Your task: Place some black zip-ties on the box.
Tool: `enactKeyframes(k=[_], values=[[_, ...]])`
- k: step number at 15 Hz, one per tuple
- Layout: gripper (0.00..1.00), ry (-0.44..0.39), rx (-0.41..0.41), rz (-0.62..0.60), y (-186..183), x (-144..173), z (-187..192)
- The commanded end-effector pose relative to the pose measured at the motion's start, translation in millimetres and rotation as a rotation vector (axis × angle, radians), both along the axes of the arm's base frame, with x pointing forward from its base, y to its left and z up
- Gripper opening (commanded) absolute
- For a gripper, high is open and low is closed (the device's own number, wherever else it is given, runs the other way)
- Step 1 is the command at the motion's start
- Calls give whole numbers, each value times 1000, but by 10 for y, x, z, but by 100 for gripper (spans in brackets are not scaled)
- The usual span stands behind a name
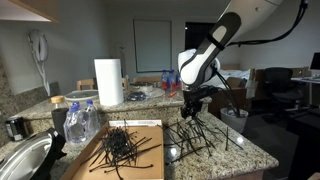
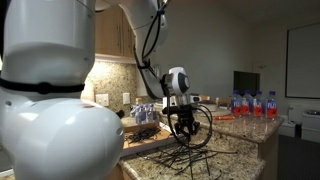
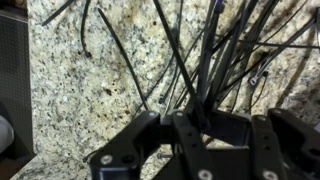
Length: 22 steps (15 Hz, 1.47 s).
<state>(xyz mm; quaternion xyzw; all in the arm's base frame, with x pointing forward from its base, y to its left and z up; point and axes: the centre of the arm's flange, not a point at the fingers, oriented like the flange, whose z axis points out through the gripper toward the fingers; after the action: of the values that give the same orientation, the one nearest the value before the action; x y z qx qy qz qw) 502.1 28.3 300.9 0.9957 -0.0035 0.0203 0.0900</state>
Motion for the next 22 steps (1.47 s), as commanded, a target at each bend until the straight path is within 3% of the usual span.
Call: enactKeyframes(k=[1, 4, 5, 8, 14, 18, 22], values=[[0, -17, 0, 40, -24, -95, 197], [0, -10, 2, 31, -36, -78, 157], [25, -1, -2, 17, -48, -86, 91], [38, -6, 9, -4, -77, -126, 22], [76, 13, 26, -40, -169, -191, -83], [100, 33, 33, -98, -262, -229, -348], [100, 35, 56, -128, -276, -210, -608]])
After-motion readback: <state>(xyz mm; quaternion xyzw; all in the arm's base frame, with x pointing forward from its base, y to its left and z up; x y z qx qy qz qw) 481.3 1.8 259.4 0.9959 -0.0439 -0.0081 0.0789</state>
